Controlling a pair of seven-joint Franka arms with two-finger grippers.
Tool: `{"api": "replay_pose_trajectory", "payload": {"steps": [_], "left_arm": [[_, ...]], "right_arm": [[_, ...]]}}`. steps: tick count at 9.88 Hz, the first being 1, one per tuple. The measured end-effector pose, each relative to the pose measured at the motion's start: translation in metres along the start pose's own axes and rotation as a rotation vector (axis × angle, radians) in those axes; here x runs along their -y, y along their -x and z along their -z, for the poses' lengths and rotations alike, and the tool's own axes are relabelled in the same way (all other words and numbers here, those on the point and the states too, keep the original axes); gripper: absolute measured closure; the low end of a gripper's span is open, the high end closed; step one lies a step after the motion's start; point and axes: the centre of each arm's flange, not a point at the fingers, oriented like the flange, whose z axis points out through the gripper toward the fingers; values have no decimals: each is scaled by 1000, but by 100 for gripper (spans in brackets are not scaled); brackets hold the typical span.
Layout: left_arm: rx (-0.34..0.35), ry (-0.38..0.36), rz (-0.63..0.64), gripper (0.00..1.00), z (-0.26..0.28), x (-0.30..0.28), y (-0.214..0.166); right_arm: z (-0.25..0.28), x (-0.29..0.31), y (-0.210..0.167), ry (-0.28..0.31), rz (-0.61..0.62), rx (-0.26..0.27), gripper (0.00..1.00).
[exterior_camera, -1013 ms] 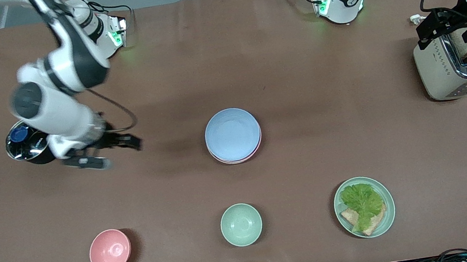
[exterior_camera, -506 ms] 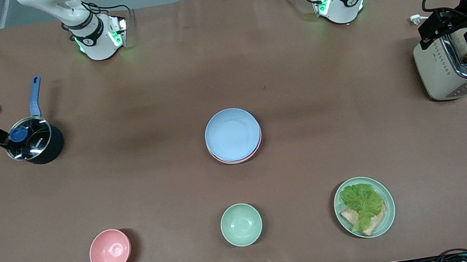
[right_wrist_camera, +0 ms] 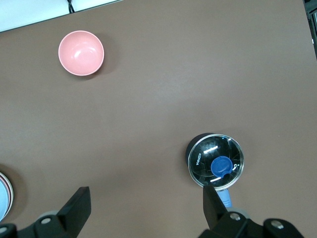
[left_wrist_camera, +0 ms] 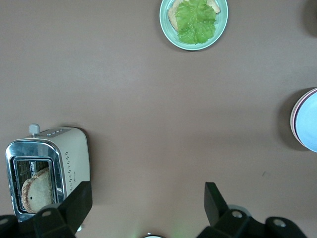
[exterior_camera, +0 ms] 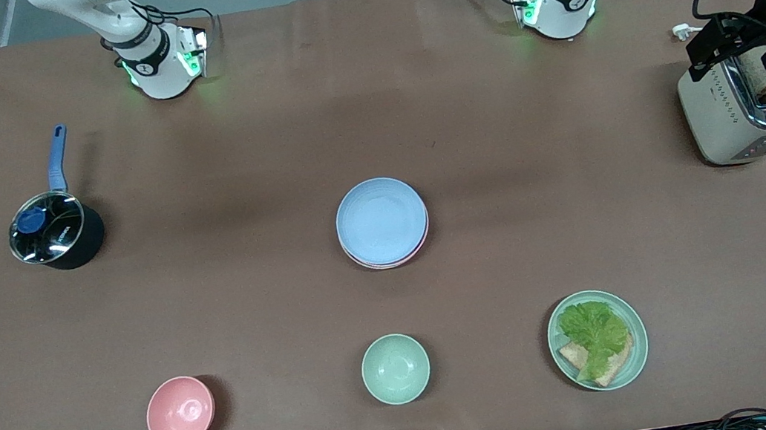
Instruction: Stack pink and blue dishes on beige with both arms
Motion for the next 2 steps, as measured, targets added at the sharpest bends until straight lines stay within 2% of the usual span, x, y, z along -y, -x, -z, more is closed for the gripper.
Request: {"api": "replay_pose_trajectory", "payload": {"steps": [2], "left_arm": [[-5, 1, -1, 0, 2, 0, 0]], "right_arm": [[0, 0, -1, 0, 44, 1, 0]]}}
